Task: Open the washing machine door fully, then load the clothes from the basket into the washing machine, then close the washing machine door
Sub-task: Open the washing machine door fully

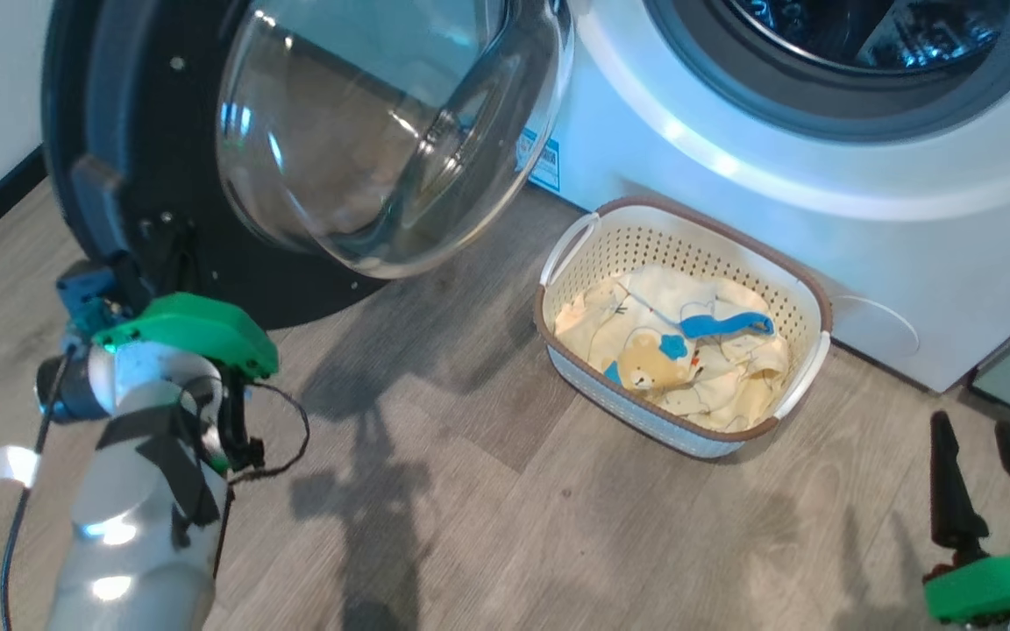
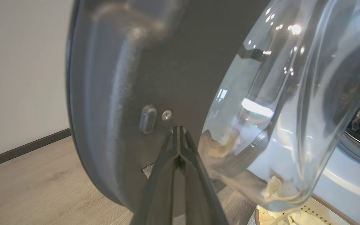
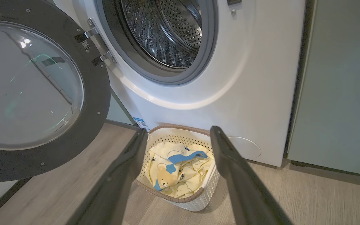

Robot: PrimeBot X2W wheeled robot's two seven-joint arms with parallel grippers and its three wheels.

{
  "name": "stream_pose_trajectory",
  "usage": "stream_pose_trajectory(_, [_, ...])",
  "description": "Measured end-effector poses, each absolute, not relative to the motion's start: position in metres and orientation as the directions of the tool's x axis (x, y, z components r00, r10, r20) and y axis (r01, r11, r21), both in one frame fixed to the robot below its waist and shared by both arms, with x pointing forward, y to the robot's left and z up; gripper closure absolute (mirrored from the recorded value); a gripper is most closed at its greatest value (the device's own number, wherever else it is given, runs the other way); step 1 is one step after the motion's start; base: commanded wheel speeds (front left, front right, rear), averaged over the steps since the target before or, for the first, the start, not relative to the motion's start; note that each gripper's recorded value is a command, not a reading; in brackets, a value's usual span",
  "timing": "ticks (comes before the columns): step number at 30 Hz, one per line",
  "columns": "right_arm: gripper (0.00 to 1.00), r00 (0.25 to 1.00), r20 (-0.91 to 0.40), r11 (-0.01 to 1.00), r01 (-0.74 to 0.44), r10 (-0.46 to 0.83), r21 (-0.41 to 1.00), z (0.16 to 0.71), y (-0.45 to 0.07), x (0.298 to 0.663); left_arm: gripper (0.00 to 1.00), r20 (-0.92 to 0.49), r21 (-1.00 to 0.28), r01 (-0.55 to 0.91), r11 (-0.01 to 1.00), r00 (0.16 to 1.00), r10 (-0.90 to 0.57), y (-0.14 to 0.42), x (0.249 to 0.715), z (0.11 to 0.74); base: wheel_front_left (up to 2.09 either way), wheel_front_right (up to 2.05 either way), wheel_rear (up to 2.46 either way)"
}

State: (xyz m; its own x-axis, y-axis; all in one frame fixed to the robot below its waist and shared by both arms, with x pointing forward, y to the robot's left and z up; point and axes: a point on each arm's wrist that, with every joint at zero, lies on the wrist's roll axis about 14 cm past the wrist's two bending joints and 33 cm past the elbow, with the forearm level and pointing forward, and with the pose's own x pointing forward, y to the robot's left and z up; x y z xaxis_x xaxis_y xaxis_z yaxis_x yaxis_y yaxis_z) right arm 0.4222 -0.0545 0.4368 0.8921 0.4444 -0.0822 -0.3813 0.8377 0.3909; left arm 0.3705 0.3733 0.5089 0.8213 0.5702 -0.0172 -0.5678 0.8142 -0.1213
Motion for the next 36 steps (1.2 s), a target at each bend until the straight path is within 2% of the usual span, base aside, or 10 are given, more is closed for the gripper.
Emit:
stream_pose_trajectory(24, [0.0,0.892,-0.102,0.845,-0.373,0.44,0.383,0.424,-0.062,0.436,1.0,-0.038,-0.133,-0.642,0.755,0.765,0.643,0.405,0.391,0.506,0.0,0.0,0.0])
stream_pose_trajectory(36, [0.0,0.908,-0.047,0.846,-0.368,0.417,0.386,0.452,-0.064,0.422,1.0,0.018,-0.145,-0.567,0.811,0.818,0.575,0.386,0.383,0.524,0.0,0.0,0.0])
